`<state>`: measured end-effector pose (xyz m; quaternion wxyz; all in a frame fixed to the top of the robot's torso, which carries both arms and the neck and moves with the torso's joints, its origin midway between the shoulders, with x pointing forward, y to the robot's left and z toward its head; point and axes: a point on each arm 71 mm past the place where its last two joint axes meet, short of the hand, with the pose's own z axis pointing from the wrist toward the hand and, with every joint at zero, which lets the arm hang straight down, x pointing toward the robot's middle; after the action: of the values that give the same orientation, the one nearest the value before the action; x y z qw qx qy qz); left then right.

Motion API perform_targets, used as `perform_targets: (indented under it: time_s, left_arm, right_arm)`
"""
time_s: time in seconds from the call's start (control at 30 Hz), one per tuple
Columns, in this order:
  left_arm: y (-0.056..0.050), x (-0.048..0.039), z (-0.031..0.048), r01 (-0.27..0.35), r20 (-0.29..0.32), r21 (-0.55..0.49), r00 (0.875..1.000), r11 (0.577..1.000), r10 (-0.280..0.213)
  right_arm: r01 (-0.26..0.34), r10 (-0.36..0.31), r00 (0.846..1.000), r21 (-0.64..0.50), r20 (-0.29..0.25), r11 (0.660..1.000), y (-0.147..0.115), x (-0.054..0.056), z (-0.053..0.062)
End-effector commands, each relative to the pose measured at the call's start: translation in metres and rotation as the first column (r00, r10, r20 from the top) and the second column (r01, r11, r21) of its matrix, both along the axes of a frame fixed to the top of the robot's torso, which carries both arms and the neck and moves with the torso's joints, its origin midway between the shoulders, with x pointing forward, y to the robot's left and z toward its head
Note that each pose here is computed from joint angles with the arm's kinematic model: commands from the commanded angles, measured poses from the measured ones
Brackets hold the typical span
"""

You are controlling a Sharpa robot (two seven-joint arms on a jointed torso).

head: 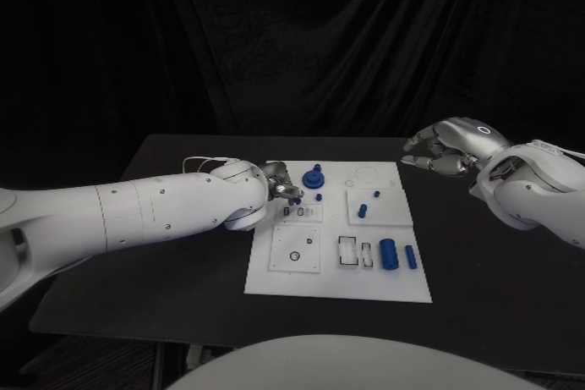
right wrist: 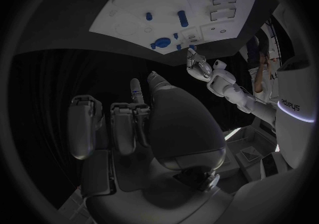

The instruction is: Assemble the parts on the task board

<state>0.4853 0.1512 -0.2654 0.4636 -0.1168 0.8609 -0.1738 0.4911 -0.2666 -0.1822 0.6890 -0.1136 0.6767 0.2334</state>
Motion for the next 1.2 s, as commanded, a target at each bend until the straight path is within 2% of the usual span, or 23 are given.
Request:
perform_targets:
  time_s: [0.03, 0.23, 0.53, 1.2]
  left_arm:
    - [-0.003, -0.0002, 0.0012, 0.010, 0.113, -0.039, 0.994, 0.999, -0.005]
    - [-0.005, -0.0042, -0.0110, 0.008, 0.121, -0.055, 0.993, 0.998, -0.002]
    - [-0.007, -0.0104, -0.0231, 0.017, 0.101, -0.058, 0.995, 0.998, -0.011]
    - [-0.003, -0.0137, -0.0330, 0.010, 0.076, -0.047, 0.997, 0.999, -0.006]
  right_arm:
    - [0.011, -0.011, 1.000, 0.018, 0.016, 1.000, 0.000, 0.000, 0.000]
    - [0.008, -0.009, 1.000, 0.020, 0.018, 1.000, -0.001, -0.001, 0.000]
    - [0.004, -0.005, 1.000, 0.022, 0.022, 1.000, -0.002, -0.001, 0.000]
    - [0.006, -0.006, 1.000, 0.018, 0.013, 1.000, -0.003, -0.002, -0.002]
